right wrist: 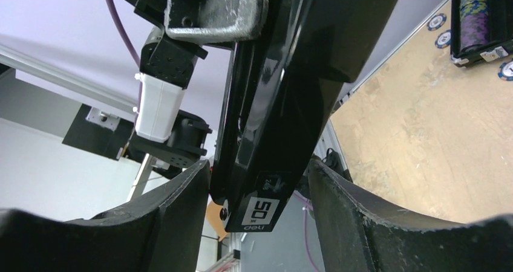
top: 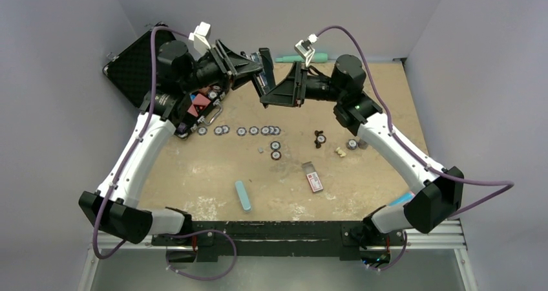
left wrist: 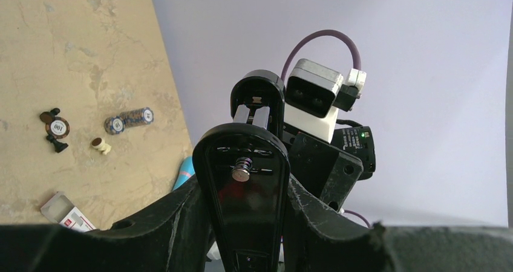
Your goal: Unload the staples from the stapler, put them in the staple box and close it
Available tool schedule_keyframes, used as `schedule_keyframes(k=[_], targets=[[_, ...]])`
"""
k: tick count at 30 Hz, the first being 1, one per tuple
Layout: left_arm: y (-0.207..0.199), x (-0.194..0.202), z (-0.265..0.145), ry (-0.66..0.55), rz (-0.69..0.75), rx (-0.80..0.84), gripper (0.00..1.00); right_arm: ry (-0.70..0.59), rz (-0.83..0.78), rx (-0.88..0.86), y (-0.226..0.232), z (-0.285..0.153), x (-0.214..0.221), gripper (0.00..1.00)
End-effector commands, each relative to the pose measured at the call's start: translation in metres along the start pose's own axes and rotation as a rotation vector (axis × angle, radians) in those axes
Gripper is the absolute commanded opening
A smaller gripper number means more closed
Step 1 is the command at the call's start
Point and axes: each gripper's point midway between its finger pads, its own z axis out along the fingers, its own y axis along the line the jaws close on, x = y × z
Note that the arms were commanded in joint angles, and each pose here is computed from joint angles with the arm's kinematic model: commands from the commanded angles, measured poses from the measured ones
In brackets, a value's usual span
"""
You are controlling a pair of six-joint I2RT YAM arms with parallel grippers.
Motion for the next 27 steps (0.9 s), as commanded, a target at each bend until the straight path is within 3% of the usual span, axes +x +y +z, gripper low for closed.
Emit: schedule_keyframes(k=[1, 12, 14, 18, 22, 23, 26, 27], targets=[[-0.044, 0.004, -0.020, -0.032, 0.075, 0.135, 0.00, -0.005, -0.075, -0.072, 0.030, 0.000, -0.008, 0.63], [-0.045, 0.007, -0.022, -0.033, 0.071, 0.153, 0.00, -0.001, -0.071, -0.078, 0.033, 0.007, -0.004, 0.59], [-0.045, 0.008, -0.022, -0.027, 0.071, 0.153, 0.00, 0.001, -0.067, -0.079, 0.033, 0.010, -0.003, 0.48], [-0.042, 0.010, -0.022, -0.019, 0.076, 0.142, 0.00, 0.018, -0.055, -0.074, 0.030, 0.017, 0.001, 0.02], [-0.038, 0.012, -0.026, -0.017, 0.091, 0.107, 0.01, 0.009, -0.054, -0.050, 0.026, 0.016, 0.003, 0.00], [-0.037, 0.012, -0.027, -0.017, 0.095, 0.096, 0.09, 0.006, -0.053, -0.045, 0.024, 0.016, 0.004, 0.00], [-0.032, 0.015, -0.030, -0.010, 0.107, 0.062, 0.60, 0.001, -0.051, -0.031, 0.022, 0.014, 0.005, 0.00], [-0.029, 0.016, -0.032, -0.011, 0.112, 0.047, 0.70, 0.000, -0.051, -0.025, 0.021, 0.013, 0.006, 0.00]])
